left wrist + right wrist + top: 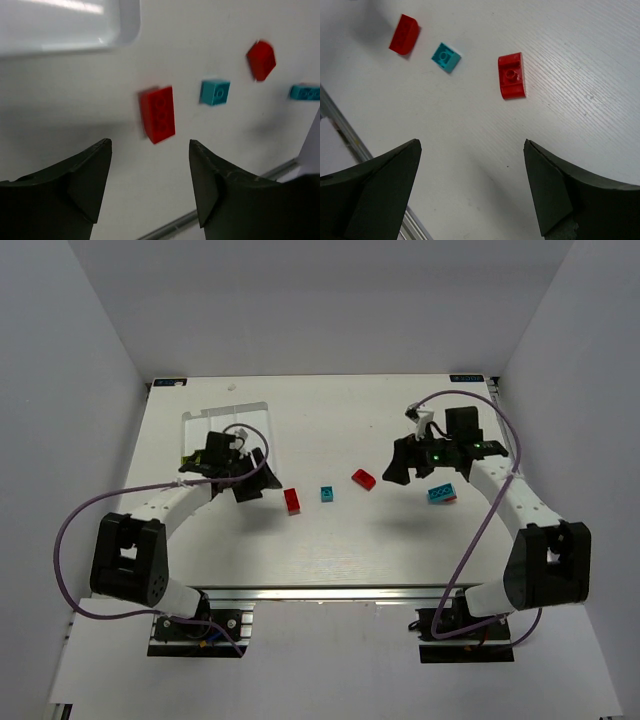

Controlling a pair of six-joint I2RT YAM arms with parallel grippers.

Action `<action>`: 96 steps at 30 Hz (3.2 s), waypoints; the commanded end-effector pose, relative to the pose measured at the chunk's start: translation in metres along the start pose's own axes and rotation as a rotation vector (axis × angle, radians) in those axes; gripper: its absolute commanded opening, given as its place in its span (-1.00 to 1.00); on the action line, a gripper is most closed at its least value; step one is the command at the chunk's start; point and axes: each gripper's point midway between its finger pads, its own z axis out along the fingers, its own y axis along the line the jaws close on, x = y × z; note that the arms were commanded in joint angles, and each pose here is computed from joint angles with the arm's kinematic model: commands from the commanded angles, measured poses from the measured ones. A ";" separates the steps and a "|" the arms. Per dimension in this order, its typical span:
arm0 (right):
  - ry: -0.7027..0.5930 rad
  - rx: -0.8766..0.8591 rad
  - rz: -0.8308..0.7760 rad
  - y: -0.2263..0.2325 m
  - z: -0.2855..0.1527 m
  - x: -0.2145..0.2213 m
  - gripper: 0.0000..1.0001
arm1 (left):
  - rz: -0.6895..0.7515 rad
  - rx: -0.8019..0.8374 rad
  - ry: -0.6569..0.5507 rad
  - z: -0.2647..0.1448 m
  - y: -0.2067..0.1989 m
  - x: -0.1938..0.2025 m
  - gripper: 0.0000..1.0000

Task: Sort the legos into containers by color

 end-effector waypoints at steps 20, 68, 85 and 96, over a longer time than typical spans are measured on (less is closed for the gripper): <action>0.006 0.203 -0.053 -0.018 0.008 -0.012 0.78 | 0.063 -0.527 0.066 0.041 -0.034 0.058 0.53; -0.033 0.164 -0.034 -0.013 -0.002 -0.018 0.78 | 0.344 -0.493 -0.087 0.022 -0.040 0.036 0.04; -0.040 0.157 -0.033 -0.012 -0.003 -0.019 0.77 | 0.391 -0.509 -0.207 -0.007 -0.033 -0.003 -0.40; -0.039 0.140 -0.032 -0.008 -0.004 -0.019 0.77 | 0.284 -0.666 -0.306 -0.025 0.022 -0.087 -0.32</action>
